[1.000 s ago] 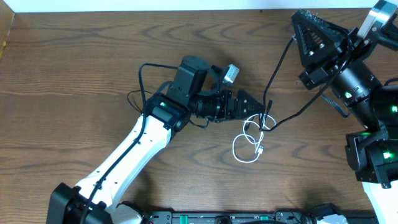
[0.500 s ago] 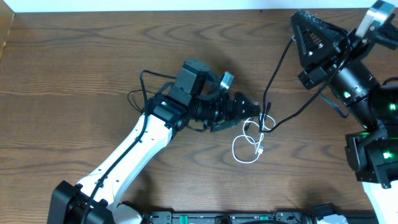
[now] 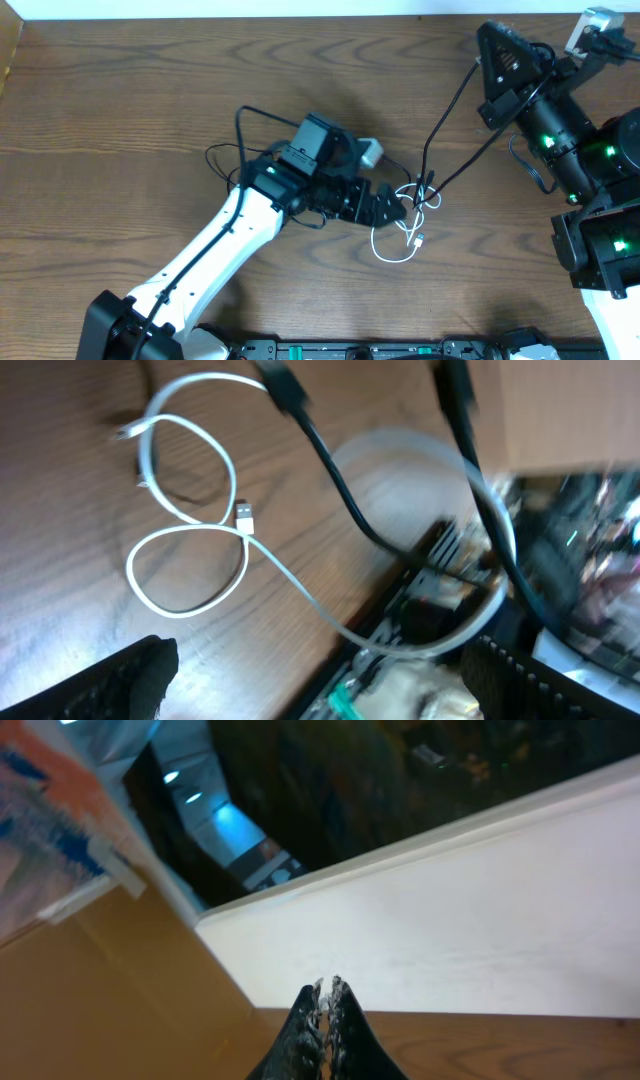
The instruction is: Untangle cables
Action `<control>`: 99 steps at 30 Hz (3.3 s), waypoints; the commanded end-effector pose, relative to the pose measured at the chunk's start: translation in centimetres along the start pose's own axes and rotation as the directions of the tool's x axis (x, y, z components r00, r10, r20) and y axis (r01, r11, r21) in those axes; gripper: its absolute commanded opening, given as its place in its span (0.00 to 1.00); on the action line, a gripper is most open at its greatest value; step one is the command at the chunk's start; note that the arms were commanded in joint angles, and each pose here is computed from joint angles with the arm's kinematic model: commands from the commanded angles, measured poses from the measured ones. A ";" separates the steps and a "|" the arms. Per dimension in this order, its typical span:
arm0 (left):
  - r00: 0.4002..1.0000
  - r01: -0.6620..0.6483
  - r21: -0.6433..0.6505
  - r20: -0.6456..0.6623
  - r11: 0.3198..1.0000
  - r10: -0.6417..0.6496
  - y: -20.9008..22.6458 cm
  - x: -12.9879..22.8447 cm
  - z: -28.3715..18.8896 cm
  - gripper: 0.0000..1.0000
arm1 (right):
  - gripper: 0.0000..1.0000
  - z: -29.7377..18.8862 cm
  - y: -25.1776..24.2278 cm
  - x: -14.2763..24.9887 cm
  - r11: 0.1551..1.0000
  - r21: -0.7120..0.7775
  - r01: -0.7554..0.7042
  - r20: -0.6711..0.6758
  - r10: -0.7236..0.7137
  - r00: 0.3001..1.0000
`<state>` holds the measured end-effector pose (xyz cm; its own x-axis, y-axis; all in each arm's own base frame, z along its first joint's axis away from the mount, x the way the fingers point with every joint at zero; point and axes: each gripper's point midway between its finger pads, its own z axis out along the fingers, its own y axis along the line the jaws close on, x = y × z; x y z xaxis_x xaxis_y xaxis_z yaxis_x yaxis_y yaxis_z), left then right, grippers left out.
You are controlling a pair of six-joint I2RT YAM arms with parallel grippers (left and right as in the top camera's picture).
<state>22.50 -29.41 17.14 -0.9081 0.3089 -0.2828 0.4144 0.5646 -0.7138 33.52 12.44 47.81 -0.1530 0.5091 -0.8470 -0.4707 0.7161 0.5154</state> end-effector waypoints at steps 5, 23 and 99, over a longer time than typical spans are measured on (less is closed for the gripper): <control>0.938 -0.340 0.016 -0.068 0.940 0.340 -1.4 2.0 1.9 0.95 | 0.01 0.5 -3.0 -0.2 0.988 0.144 -0.054 0.039 0.049 0.998; 0.954 -0.227 -0.207 0.149 0.952 0.260 0.2 -3.7 1.4 0.93 | 0.01 1.1 -5.9 1.9 0.916 0.249 -0.314 0.051 0.312 0.949; 0.818 -0.228 -0.245 0.477 0.942 0.322 0.6 -2.4 5.2 0.49 | 0.01 1.1 -5.0 3.6 0.915 0.202 -0.351 -0.062 0.369 0.927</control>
<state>24.26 -33.84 13.96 -0.6414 0.0807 -0.7629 0.6197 0.6408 -0.4532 36.57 11.10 41.77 -0.3645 0.7025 -0.6113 -0.1858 0.5884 0.7869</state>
